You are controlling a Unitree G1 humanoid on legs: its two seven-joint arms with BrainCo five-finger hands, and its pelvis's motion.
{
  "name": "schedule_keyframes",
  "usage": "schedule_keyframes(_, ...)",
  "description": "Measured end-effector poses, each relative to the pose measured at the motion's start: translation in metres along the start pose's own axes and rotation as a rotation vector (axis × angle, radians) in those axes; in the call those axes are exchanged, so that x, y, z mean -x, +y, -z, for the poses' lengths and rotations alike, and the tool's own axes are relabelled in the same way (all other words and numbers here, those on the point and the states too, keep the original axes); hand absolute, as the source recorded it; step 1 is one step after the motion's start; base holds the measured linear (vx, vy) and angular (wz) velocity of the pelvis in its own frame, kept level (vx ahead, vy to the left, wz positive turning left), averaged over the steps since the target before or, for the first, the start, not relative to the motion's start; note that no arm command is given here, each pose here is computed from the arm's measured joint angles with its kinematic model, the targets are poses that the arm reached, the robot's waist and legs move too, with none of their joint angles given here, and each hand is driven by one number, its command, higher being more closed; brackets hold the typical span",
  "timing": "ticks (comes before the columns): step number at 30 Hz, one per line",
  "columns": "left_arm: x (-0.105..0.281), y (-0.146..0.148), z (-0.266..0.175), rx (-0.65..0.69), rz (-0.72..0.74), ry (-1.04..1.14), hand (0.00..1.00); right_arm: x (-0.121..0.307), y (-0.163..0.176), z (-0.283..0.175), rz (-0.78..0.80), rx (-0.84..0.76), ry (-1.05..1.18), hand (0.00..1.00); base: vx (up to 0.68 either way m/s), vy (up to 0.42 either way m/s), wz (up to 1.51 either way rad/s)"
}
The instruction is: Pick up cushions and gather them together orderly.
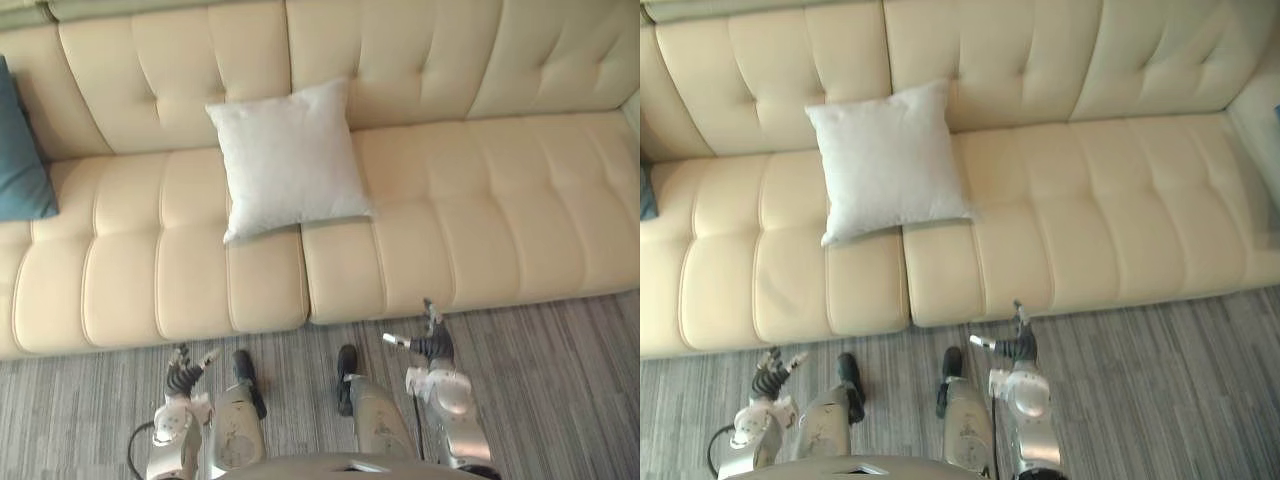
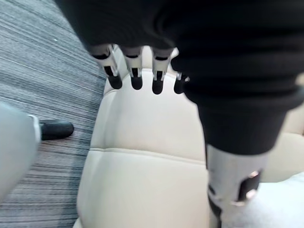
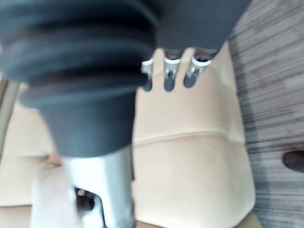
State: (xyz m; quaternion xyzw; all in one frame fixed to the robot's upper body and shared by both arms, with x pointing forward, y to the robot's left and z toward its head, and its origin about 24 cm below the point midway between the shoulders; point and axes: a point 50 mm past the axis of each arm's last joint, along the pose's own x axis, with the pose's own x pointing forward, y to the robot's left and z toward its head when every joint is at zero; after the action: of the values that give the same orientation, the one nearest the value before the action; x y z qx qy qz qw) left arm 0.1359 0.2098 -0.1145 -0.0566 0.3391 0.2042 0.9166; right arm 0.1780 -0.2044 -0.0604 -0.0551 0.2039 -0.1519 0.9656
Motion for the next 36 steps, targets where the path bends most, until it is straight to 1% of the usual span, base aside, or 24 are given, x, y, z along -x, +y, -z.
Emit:
schedule_keyframes(2,0.002,-0.001,0.015,-0.061,0.013,0.064,0.00,0.005,-0.001,0.024,0.017,0.009,0.108,0.00,0.02,0.047,-0.02)
schedule_keyframes(5,0.002,-0.003,0.024,-0.106,0.025,0.104,0.00,0.010,0.001,0.042,0.020,0.011,0.195,0.00,0.00,0.065,-0.04)
schedule_keyframes(10,-0.002,-0.006,0.020,-0.099,0.017,0.098,0.00,0.007,0.006,0.053,0.009,0.018,0.267,0.00,-0.06,0.062,-0.14)
schedule_keyframes(11,-0.002,-0.004,0.021,-0.099,0.011,0.101,0.00,0.006,0.007,0.053,0.004,0.017,0.272,0.00,-0.06,-0.005,-0.19)
schedule_keyframes(13,-0.001,0.011,0.024,-0.111,-0.042,0.121,0.00,0.012,0.016,0.066,-0.013,0.008,0.337,0.00,-0.05,-0.098,0.04)
schedule_keyframes(15,-0.001,0.020,0.024,-0.118,-0.064,0.128,0.00,0.015,0.018,0.074,-0.018,0.007,0.378,0.00,-0.06,-0.138,-0.07)
schedule_keyframes(18,0.004,0.008,0.041,-0.086,-0.053,0.204,0.00,0.002,0.012,0.070,-0.016,0.040,0.376,0.00,-0.13,-0.035,-0.29)
schedule_keyframes(20,-0.002,0.011,0.034,-0.090,-0.071,0.193,0.00,0.001,0.015,0.070,-0.026,0.040,0.390,0.00,-0.12,-0.125,-0.22)
schedule_keyframes(23,-0.005,-0.010,0.030,-0.069,-0.033,0.184,0.00,-0.014,0.007,0.058,-0.012,0.059,0.352,0.00,-0.17,-0.045,-0.26)
schedule_keyframes(25,-0.004,-0.018,0.033,-0.080,-0.012,0.192,0.00,-0.011,0.001,0.063,0.005,0.057,0.371,0.00,-0.22,-0.002,-0.18)
schedule_keyframes(29,-0.003,-0.014,0.036,-0.113,-0.010,0.206,0.00,-0.004,-0.005,0.072,0.046,0.027,0.410,0.00,-0.09,0.082,-0.47)
schedule_keyframes(33,0.002,-0.009,0.047,-0.101,-0.028,0.249,0.00,-0.002,-0.017,0.076,0.090,0.001,0.423,0.00,-0.03,0.151,-1.05)
schedule_keyframes(36,0.002,-0.006,0.049,-0.110,-0.030,0.262,0.00,0.011,-0.012,0.089,0.084,-0.013,0.480,0.00,0.01,0.158,-1.02)
